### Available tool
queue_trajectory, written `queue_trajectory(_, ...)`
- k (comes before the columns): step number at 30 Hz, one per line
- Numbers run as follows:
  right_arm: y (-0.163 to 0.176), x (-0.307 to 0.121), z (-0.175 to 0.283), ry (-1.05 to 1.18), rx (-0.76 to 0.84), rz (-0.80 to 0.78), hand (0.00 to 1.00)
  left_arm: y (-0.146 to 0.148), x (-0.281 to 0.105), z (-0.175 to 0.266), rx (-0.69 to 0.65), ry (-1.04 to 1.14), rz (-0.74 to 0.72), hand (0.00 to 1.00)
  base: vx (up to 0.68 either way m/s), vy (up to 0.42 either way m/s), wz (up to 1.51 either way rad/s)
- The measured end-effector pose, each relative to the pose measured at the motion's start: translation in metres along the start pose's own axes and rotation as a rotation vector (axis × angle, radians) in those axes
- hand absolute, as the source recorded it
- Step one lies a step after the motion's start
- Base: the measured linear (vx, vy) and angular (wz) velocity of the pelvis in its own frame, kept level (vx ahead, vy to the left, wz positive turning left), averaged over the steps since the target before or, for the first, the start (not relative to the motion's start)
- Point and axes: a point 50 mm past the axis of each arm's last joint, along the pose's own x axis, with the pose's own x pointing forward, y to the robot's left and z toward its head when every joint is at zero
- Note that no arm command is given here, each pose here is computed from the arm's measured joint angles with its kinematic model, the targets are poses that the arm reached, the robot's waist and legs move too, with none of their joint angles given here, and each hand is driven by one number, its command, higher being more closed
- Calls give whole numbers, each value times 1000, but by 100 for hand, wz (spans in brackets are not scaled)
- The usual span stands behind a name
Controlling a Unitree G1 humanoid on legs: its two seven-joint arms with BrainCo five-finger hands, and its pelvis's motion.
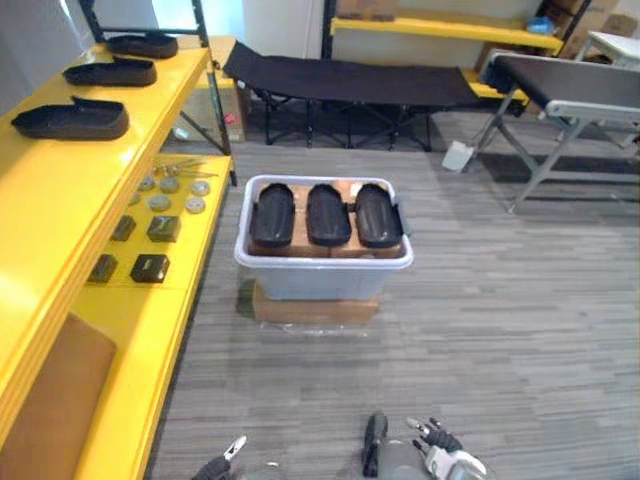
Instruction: Walk over and take plastic housings, then place them on the shelf
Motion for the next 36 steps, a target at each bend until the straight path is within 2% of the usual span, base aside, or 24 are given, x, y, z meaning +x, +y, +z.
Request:
queue_trajectory(3,-20,-3,4,13,18,-63,0,-20,1,-24,-70,54,-13,0,382,-348,35)
queue_trajectory(6,-24,-4,2,29,18,-83,0,-24,1,-19,-177,15,-35,0,253,-261,18)
queue_trajectory(9,-31,-6,-6,63,39,-107,0,-21,0,-22,-182,25,-36,0,274,-130,-6)
queue_trajectory(13,-33,-6,-6,65,54,-131,0,-18,0,-26,-152,50,-40,0,269,71,-6)
queue_trajectory(17,-14,-4,-15,81,82,-101,0,6,-2,-19,-97,32,15,0,254,83,-6)
queue_trajectory(20,-14,-4,-18,84,105,-108,0,6,-1,-13,-61,10,22,0,250,119,5)
queue_trajectory(24,-20,-6,-16,55,93,-116,0,7,-1,-10,54,9,24,0,206,130,45)
queue_trajectory(29,-13,-5,-19,66,98,-86,0,-1,0,4,23,-34,-9,0,167,-55,31)
queue_trajectory(32,-22,-5,-15,64,94,-112,0,-6,0,-10,-5,-8,-19,0,190,-67,-8)
queue_trajectory(36,-26,-7,-22,99,101,-137,0,0,0,-19,-28,30,-7,0,112,-46,-25)
